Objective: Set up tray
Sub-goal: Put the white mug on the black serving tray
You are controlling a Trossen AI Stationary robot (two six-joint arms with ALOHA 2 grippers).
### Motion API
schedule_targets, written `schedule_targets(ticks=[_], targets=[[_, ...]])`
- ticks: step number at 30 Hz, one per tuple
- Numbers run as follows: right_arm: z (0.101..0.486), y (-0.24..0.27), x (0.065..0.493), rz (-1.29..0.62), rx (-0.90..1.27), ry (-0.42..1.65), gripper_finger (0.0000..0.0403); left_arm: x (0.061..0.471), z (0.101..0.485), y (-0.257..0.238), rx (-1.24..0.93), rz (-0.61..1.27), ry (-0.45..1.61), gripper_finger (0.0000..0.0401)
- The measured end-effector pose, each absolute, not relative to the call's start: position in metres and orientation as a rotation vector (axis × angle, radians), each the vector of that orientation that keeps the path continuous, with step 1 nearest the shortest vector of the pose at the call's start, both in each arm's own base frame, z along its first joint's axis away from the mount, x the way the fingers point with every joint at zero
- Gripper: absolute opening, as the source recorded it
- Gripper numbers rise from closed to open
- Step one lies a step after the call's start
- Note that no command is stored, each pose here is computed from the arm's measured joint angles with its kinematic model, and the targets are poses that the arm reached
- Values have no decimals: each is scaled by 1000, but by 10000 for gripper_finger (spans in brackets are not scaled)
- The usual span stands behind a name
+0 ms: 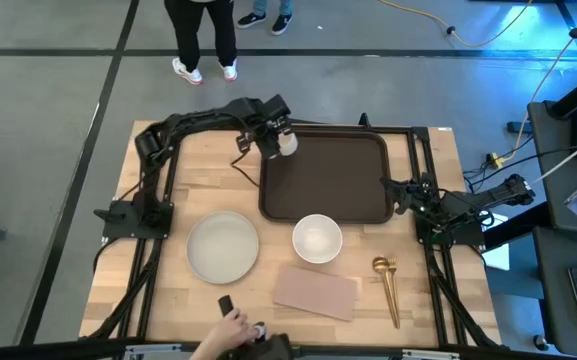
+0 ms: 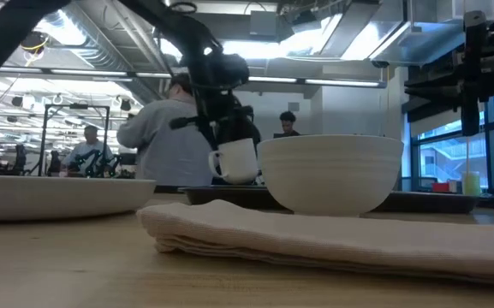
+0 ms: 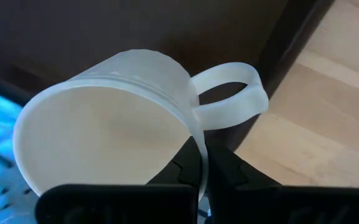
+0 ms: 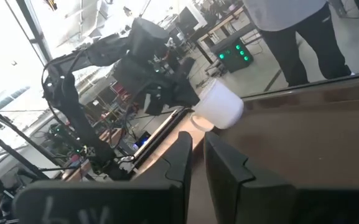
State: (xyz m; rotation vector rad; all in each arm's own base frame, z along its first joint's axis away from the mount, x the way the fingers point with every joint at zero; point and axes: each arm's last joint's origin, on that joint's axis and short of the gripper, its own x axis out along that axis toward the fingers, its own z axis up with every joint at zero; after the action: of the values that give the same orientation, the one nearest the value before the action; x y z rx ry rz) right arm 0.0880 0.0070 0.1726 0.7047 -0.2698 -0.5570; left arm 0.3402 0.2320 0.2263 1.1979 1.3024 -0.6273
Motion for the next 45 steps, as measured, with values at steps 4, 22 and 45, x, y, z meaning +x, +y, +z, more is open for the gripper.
schedule_targets(ticks=[4, 22, 45], targets=[[173, 7, 88, -556, 710, -271, 45, 344, 218, 241, 1185, -681, 1325, 2], [173, 7, 88, -553, 712, -272, 45, 345, 205, 241, 1168, -734, 1363, 31], [173, 7, 88, -553, 713, -272, 45, 351, 215, 242, 1203, -662, 1415, 111]])
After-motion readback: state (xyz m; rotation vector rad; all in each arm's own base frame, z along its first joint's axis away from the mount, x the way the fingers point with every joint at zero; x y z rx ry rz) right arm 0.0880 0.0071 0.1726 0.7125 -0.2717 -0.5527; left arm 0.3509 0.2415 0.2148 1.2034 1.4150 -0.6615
